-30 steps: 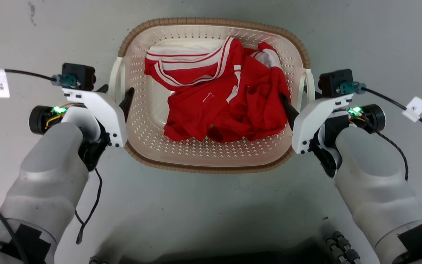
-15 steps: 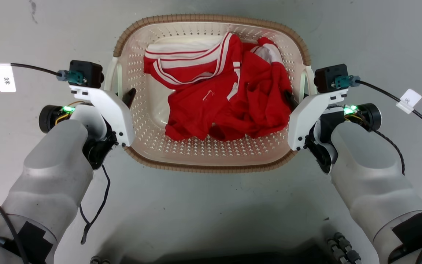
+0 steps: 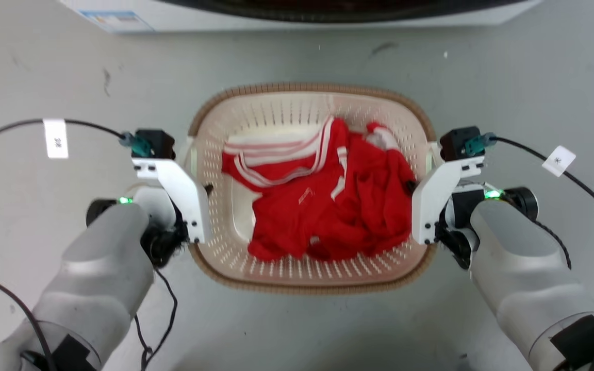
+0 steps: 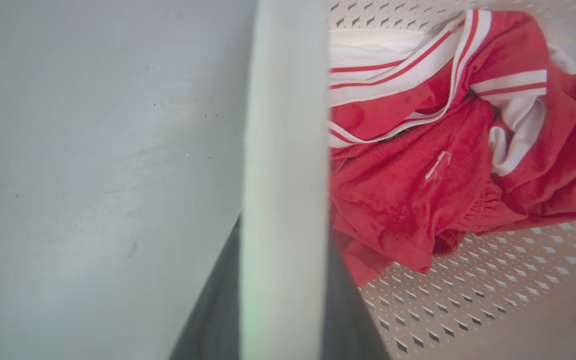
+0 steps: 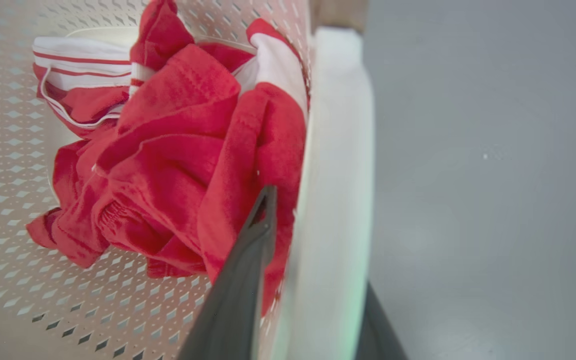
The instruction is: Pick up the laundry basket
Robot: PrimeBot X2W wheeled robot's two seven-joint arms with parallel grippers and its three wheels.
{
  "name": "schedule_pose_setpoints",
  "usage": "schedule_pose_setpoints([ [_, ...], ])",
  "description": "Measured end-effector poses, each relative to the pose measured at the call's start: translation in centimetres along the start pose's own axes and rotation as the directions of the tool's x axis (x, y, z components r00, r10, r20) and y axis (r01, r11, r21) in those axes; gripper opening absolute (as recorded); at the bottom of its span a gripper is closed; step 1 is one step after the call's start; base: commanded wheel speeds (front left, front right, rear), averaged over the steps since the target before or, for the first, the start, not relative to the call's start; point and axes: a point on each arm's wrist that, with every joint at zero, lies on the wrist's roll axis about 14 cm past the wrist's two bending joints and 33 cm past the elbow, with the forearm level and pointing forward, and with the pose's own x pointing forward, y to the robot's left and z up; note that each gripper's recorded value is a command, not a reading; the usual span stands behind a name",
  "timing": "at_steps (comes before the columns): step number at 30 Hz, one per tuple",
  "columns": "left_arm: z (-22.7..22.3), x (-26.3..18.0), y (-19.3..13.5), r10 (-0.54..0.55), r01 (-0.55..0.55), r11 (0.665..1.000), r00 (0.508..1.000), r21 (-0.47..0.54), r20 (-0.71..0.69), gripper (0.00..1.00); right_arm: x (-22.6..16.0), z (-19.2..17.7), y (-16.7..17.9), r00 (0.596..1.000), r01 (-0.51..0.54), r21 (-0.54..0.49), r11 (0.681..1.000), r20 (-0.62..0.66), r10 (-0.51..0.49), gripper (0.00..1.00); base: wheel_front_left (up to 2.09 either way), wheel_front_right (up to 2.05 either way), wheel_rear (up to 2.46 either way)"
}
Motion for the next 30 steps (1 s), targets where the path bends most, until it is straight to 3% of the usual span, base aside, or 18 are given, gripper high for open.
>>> schedule_pose_setpoints([
  [17, -1.2, -11.1, -5.7, -0.047, 0.047, 0.997, 0.999, -0.063, 0.007, 0.0, -11.3, 1.1, 1.8, 0.997, 0.0, 0.008, 1.0, -0.071, 0.001, 0.0, 0.0, 0.0, 0.0],
  [30, -1.2, -16.7, -8.0, -0.056, 0.058, 0.998, 0.997, -0.034, 0.052, 0.0, -17.3, 0.9, 2.9, 0.998, -0.016, 0.051, 0.999, -0.062, 0.019, 0.0, 0.0, 0.0, 0.0],
])
